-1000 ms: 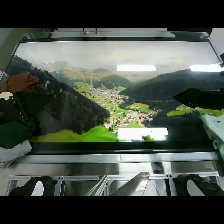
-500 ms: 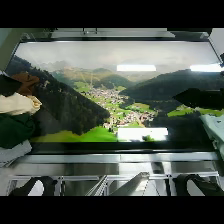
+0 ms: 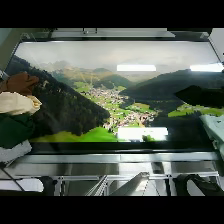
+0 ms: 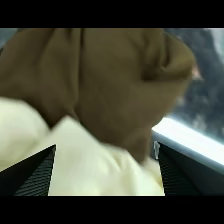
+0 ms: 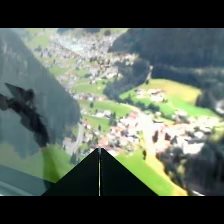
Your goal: Fold the shirts.
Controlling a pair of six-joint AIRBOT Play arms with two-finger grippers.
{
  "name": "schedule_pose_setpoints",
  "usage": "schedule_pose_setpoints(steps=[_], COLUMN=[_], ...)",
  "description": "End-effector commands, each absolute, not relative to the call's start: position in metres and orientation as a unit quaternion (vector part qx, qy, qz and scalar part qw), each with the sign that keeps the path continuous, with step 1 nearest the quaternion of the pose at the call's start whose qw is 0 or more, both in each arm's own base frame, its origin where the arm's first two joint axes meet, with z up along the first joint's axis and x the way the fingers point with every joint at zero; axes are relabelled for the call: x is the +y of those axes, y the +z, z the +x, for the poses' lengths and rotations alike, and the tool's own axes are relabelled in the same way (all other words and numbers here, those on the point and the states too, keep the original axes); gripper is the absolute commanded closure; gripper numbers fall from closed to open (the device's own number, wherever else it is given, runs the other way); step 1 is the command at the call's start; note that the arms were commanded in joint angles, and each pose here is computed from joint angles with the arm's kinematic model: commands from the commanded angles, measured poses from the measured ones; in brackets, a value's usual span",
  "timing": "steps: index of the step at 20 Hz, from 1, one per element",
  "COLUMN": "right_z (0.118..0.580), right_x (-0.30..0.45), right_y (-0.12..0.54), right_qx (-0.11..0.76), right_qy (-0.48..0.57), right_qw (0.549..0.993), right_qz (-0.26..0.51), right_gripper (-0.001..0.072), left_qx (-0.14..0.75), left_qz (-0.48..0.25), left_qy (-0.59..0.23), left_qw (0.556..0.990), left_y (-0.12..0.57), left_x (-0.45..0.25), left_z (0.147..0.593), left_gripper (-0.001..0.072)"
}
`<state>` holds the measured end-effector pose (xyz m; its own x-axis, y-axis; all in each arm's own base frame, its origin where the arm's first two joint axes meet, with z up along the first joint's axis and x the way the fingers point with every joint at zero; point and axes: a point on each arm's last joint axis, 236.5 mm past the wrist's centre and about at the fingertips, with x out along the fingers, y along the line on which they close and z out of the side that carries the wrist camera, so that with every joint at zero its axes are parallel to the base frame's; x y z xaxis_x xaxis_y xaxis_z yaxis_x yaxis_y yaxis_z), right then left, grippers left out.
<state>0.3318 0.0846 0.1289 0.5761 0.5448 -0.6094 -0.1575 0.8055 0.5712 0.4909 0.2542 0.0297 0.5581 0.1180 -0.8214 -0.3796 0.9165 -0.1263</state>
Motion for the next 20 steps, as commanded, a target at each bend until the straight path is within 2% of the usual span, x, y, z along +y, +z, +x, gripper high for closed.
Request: schedule_pose_setpoints(steps=[1, 4, 6, 7, 8, 9, 10, 12, 15, 17, 20], right_z=[0.334, 0.332, 0.332, 0.332, 0.332, 0.332, 0.332, 0.331, 0.331, 0.331, 0.332], right_x=[0.086, 0.087, 0.087, 0.087, 0.087, 0.087, 0.087, 0.087, 0.087, 0.087, 0.087], right_y=[0.131, 0.131, 0.131, 0.131, 0.131, 0.131, 0.131, 0.13, 0.131, 0.13, 0.131], right_qx=[0.407, 0.41, 0.41, 0.411, 0.41, 0.41, 0.411, 0.411, 0.411, 0.411, 0.41], right_qy=[0.206, 0.208, 0.209, 0.209, 0.209, 0.209, 0.209, 0.209, 0.209, 0.21, 0.209], right_qw=[0.857, 0.855, 0.855, 0.855, 0.855, 0.855, 0.855, 0.854, 0.854, 0.854, 0.855], right_qz=[0.24, 0.24, 0.24, 0.24, 0.24, 0.24, 0.24, 0.24, 0.24, 0.24, 0.24], right_gripper=[0.069, 0.0689, 0.0689, 0.0689, 0.0689, 0.069, 0.0689, 0.069, 0.0689, 0.069, 0.0689], left_qx=[0.457, 0.438, 0.453, 0.465, 0.48, 0.498, 0.512, 0.521, 0.457, 0.386, 0.312], left_qz=[-0.133, -0.118, -0.119, -0.122, -0.125, -0.129, -0.133, -0.145, -0.196, -0.249, -0.273], left_qy=[0.136, 0.126, 0.116, 0.112, 0.106, 0.098, 0.089, 0.06, -0.026, -0.136, -0.311], left_qw=[0.869, 0.882, 0.876, 0.87, 0.862, 0.852, 0.844, 0.839, 0.867, 0.878, 0.855], left_y=[-0.041, -0.062, -0.084, -0.096, -0.108, -0.114, -0.112, -0.081, 0.027, 0.124, 0.247], left_x=[0.272, 0.267, 0.258, 0.252, 0.244, 0.237, 0.23, 0.209, 0.138, 0.056, -0.066], left_z=[0.548, 0.586, 0.592, 0.589, 0.583, 0.575, 0.57, 0.57, 0.584, 0.576, 0.519], left_gripper=[0.0003, 0.0003, 0.0005, 0.0047, 0.0251, 0.0599, 0.0691, 0.0689, 0.0688, 0.0686, 0.0686])
